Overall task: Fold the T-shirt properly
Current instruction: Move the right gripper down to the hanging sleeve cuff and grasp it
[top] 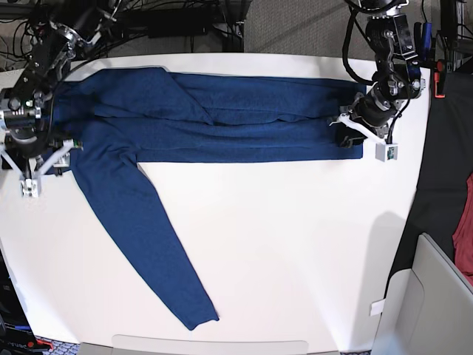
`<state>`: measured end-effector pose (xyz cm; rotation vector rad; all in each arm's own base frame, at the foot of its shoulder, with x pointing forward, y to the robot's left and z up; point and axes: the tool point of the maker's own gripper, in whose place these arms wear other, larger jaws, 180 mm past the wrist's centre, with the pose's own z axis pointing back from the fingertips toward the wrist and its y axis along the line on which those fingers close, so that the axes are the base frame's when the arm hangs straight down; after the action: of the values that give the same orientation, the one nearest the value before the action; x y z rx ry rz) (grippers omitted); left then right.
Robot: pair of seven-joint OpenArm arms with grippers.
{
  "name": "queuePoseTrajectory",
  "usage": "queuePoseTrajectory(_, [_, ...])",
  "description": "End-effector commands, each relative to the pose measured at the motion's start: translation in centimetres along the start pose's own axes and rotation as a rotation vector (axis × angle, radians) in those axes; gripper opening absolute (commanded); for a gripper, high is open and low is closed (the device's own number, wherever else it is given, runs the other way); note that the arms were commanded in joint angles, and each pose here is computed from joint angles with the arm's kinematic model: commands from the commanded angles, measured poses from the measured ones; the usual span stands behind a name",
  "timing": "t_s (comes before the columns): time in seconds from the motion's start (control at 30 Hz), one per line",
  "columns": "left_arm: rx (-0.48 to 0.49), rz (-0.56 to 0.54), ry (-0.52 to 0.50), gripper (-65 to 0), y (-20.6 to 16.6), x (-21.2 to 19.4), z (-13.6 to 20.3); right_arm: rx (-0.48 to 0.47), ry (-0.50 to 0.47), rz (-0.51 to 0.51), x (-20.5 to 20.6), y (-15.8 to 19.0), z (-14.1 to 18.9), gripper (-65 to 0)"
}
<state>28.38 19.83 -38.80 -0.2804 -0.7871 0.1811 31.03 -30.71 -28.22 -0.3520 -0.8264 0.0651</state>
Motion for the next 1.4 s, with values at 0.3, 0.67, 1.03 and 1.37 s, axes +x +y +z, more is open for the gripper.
queuePoseTrajectory(0.3, [-0.012,-0.038,-0.177,-45.5,-0.8,6.1,1.8,0.134,-0.015,-0.147,5.7,1.6,-7.4,-24.4])
queuePoseTrajectory(0.67, [0.002,0.022,-0.234,-45.5,-0.3,7.8,2.0,0.337,-0.083,-0.101,10.0,9.2,-12.8,-24.4])
queuePoseTrajectory(1.03, [0.002,0.022,-0.234,-45.5,-0.3,7.8,2.0,0.333,-0.068,-0.247,8.9,10.9,-15.8,-24.4])
queuePoseTrajectory(1.37, [-0.001,0.019,-0.233,-45.5,-0.4,7.8,2.0,0.355,0.064,-0.196,5.1,13.1,-16.9,-25.1])
